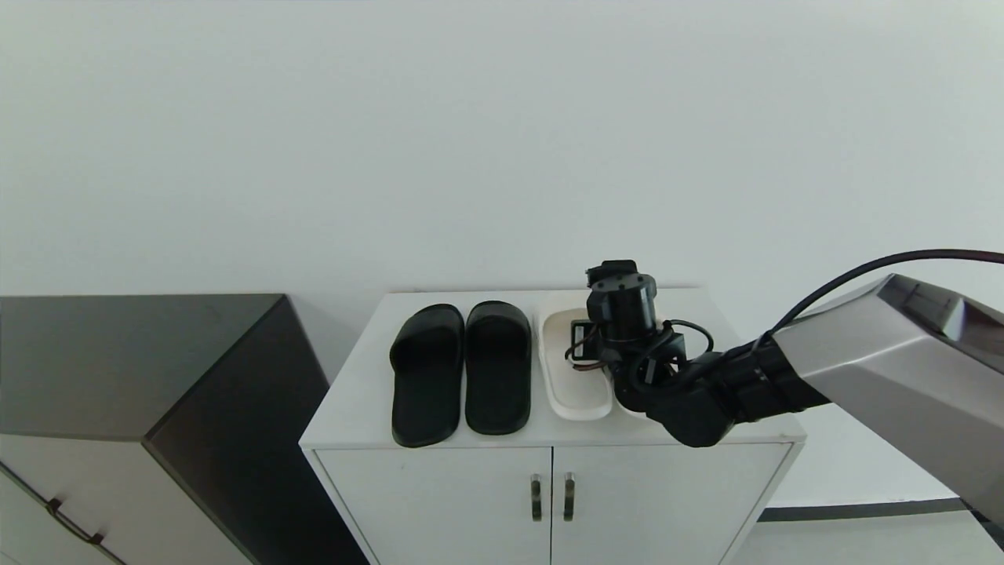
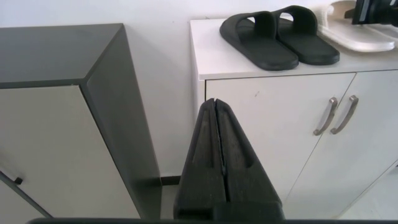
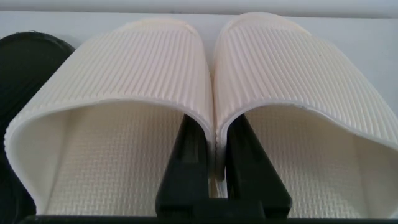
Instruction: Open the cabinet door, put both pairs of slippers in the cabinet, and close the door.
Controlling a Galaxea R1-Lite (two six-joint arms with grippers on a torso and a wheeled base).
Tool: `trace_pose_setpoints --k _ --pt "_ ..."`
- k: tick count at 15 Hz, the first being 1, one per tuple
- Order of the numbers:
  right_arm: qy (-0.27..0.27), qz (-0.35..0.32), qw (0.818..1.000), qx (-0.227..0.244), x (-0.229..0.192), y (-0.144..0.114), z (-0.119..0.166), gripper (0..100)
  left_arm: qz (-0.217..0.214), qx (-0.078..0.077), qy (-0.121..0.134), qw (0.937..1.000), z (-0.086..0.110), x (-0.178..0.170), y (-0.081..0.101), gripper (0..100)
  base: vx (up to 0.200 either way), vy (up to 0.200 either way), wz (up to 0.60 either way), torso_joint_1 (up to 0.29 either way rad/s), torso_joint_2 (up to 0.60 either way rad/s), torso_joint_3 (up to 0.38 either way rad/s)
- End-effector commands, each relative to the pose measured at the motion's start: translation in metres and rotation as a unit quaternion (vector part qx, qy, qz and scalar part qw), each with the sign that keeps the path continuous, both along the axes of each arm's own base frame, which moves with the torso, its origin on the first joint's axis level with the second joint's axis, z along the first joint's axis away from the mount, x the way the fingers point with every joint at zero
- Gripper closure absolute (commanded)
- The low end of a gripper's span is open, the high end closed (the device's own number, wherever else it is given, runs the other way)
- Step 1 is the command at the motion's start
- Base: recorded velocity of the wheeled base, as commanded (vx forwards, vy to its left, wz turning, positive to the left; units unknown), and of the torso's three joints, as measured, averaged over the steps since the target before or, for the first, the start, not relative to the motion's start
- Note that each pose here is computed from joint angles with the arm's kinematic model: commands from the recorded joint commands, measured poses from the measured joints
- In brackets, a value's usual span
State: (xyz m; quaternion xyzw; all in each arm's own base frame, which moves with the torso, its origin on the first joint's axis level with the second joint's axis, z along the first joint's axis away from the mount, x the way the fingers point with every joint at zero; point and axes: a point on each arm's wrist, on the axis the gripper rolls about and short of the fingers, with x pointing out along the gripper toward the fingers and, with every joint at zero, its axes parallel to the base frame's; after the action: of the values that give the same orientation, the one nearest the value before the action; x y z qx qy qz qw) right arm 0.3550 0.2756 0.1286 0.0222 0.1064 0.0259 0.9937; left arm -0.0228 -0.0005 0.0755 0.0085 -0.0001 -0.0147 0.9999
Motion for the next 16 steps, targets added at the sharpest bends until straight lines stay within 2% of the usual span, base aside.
trace_pose_setpoints --k 1,3,5,6,7,10,16 --pt "-0.013 0.006 1.0 0.01 -0.023 -0.013 0.029 100 0.0 0.0 0.001 1.0 0.0 0.0 0.0 100 0.0 0.0 0.0 0.0 0.0 0.0" --pt "-0.005 0.029 1.0 -0.004 -0.048 -0.032 0.038 100 0.0 -0.001 0.001 1.0 0.0 0.0 0.0 100 0.0 0.0 0.0 0.0 0.0 0.0" --pt "0.012 0.113 0.993 -0.003 -0.092 -0.052 0.049 100 0.0 -0.002 0.001 1.0 0.0 0.0 0.0 100 0.0 0.0 0.0 0.0 0.0 0.0" --pt "0.016 0.134 0.991 -0.004 -0.102 -0.058 0.051 100 0.0 -0.002 0.001 1.0 0.0 0.0 0.0 100 0.0 0.0 0.0 0.0 0.0 0.0" --pt "0.021 0.198 0.98 -0.003 -0.135 -0.074 0.057 100 0.0 -0.002 0.001 1.0 0.0 0.0 0.0 100 0.0 0.0 0.0 0.0 0.0 0.0" --pt "0.04 0.295 0.954 0.007 -0.177 -0.098 0.061 100 0.0 -0.002 0.001 1.0 0.0 0.0 0.0 100 0.0 0.0 0.0 0.0 0.0 0.0" --pt "0.053 0.298 0.953 0.0 -0.184 -0.104 0.061 100 0.0 -0.002 0.001 1.0 0.0 0.0 0.0 100 0.0 0.0 0.0 0.0 0.0 0.0"
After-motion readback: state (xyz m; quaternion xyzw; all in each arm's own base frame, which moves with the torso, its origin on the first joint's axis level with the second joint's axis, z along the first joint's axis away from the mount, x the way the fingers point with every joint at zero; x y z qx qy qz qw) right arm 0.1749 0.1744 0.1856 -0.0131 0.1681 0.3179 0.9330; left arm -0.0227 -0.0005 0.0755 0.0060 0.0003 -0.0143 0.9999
